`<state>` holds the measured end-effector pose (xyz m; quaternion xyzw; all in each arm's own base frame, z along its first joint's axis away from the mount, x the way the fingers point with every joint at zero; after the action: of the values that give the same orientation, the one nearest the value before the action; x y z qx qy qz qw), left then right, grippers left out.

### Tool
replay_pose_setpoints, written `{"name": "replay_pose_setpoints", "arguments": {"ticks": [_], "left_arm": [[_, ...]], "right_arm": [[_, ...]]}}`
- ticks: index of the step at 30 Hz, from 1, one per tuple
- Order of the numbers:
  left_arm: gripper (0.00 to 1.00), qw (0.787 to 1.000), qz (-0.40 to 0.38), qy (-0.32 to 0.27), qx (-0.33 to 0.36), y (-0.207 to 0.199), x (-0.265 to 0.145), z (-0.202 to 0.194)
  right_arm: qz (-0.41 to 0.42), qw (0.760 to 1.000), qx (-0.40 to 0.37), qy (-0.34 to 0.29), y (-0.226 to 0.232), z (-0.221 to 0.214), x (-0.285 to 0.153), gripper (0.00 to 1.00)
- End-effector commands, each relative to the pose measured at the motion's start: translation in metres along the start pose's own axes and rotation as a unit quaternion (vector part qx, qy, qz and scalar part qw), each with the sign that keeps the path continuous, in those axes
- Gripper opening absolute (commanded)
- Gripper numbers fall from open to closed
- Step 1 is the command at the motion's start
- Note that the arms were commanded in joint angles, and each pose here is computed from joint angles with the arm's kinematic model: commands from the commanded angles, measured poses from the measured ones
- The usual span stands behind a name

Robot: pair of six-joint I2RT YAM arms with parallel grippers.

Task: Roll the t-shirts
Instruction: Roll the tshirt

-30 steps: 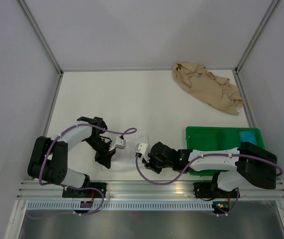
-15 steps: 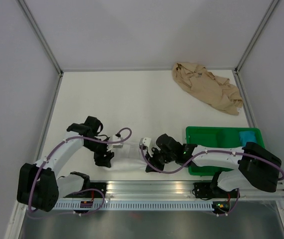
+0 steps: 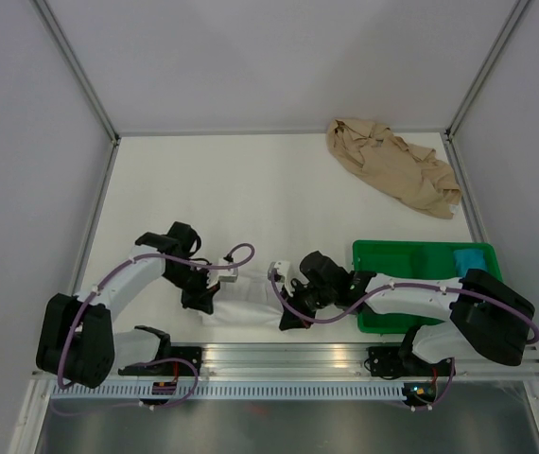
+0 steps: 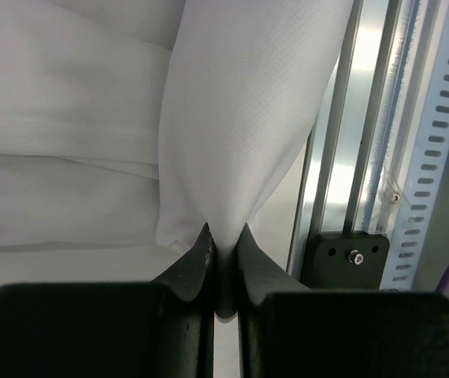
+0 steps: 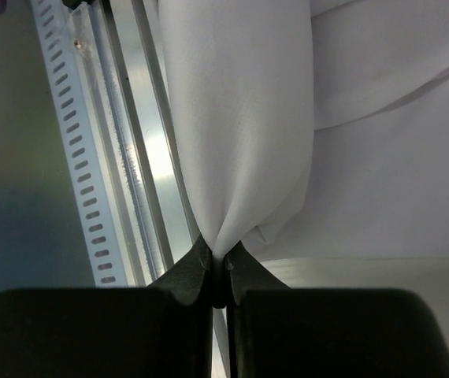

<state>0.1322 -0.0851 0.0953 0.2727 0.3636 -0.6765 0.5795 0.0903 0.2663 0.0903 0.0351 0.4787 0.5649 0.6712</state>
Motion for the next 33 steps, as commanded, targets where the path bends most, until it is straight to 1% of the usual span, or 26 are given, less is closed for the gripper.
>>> {"name": "replay_pose_setpoints", "arguments": {"ticks": [1, 3, 5, 6, 7, 8, 9, 10, 11, 12, 14, 17, 18, 19, 20, 21, 23, 24, 25, 28, 30, 33], "left_arm": [[0.08, 0.999, -0.034, -0.019, 0.032, -0.005, -0.015, 0.017], [0.08, 0.998, -0.039, -0.024, 0.052, 0.001, -0.022, 0.025], [0.08, 0.998, -0.055, -0.02, 0.037, 0.009, -0.018, 0.025], [0.08, 0.998, -0.053, -0.019, 0.028, 0.016, -0.018, 0.026], [0.09, 0.998, -0.068, -0.01, 0.011, 0.022, -0.012, 0.022], [0.1, 0.998, -0.063, -0.01, 0.001, 0.029, -0.011, 0.021], [0.1, 0.998, -0.067, -0.007, -0.007, 0.033, -0.008, 0.018], [0.1, 0.998, -0.068, -0.004, -0.015, 0.037, -0.006, 0.015], [0.11, 0.997, -0.072, -0.002, -0.028, 0.043, -0.002, 0.012], [0.11, 0.996, -0.076, -0.001, -0.034, 0.045, 0.0, 0.01], [0.11, 0.995, -0.088, 0.0, -0.048, 0.049, 0.005, 0.008], [0.12, 0.994, -0.098, 0.0, -0.053, 0.049, 0.008, 0.006], [0.12, 0.994, -0.099, -0.001, -0.053, 0.049, 0.009, 0.006], [0.12, 0.994, -0.1, -0.001, -0.052, 0.049, 0.01, 0.005], [0.12, 0.994, -0.101, -0.001, -0.051, 0.049, 0.01, 0.005], [0.12, 0.994, -0.101, -0.001, -0.051, 0.05, 0.01, 0.005], [0.12, 0.993, -0.102, -0.001, -0.051, 0.05, 0.01, 0.005], [0.12, 0.993, -0.102, 0.0, -0.052, 0.05, 0.01, 0.005], [0.12, 0.994, -0.101, -0.001, -0.051, 0.05, 0.01, 0.005], [0.13, 0.994, -0.101, 0.001, -0.05, 0.048, 0.01, 0.004], [0.13, 0.994, -0.101, 0.003, -0.05, 0.048, 0.01, 0.003], [0.13, 0.994, -0.099, 0.003, -0.051, 0.047, 0.009, 0.004]], "right_arm": [[0.051, 0.998, 0.025, 0.028, 0.013, -0.01, -0.005, 0.0], [0.059, 0.997, 0.03, 0.031, 0.015, -0.013, -0.007, 0.0], [0.061, 0.997, 0.028, 0.032, 0.013, -0.014, -0.009, 0.02], [0.057, 0.997, 0.029, 0.035, 0.009, -0.016, -0.007, 0.06], [0.042, 0.998, 0.049, 0.029, -0.003, -0.015, -0.009, 0.1], [0.037, 0.997, 0.066, 0.028, -0.009, -0.014, -0.009, 0.16], [0.027, 0.995, 0.098, 0.018, -0.024, -0.01, -0.011, 0.19], [0.027, 0.993, 0.112, 0.013, -0.029, -0.009, -0.012, 0.22], [0.013, 0.992, 0.123, 0.002, -0.037, -0.007, -0.012, 0.29], [0.001, 0.991, 0.135, -0.002, -0.042, -0.006, -0.012, 0.4], [-0.025, 0.99, 0.141, -0.014, -0.049, -0.002, -0.013, 0.47], [-0.045, 0.99, 0.128, -0.033, -0.05, 0.002, -0.019, 0.52], [-0.057, 0.99, 0.116, -0.053, -0.049, 0.008, -0.024, 0.55], [-0.061, 0.99, 0.109, -0.059, -0.049, 0.007, -0.027, 0.56], [-0.062, 0.991, 0.098, -0.072, -0.047, 0.009, -0.029, 0.56], [-0.058, 0.991, 0.082, -0.093, -0.042, 0.015, -0.036, 0.6], [-0.049, 0.991, 0.057, -0.114, -0.037, 0.015, -0.04, 0.63], [-0.043, 0.989, 0.038, -0.134, -0.03, 0.02, -0.045, 0.64], [-0.049, 0.988, 0.028, -0.141, -0.029, 0.017, -0.045, 0.65], [-0.07, 0.98, -0.021, -0.183, -0.018, 0.025, -0.046, 0.66], [-0.067, 0.974, -0.058, -0.208, -0.008, 0.035, -0.045, 0.67], [-0.074, 0.962, -0.082, -0.249, -0.003, 0.054, -0.048, 0.71]]}}
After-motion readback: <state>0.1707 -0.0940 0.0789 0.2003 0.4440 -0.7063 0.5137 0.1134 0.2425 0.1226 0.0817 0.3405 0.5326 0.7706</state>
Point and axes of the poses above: each gripper's point midway between its finger pads, its own x axis out along the fingers, its own y axis along the line the jaws close on, z = x × y, the point moved 6 cm from there along -x, back along the fingers, and after that the axes turned 12 degrees about x, right-handed, at the moved point
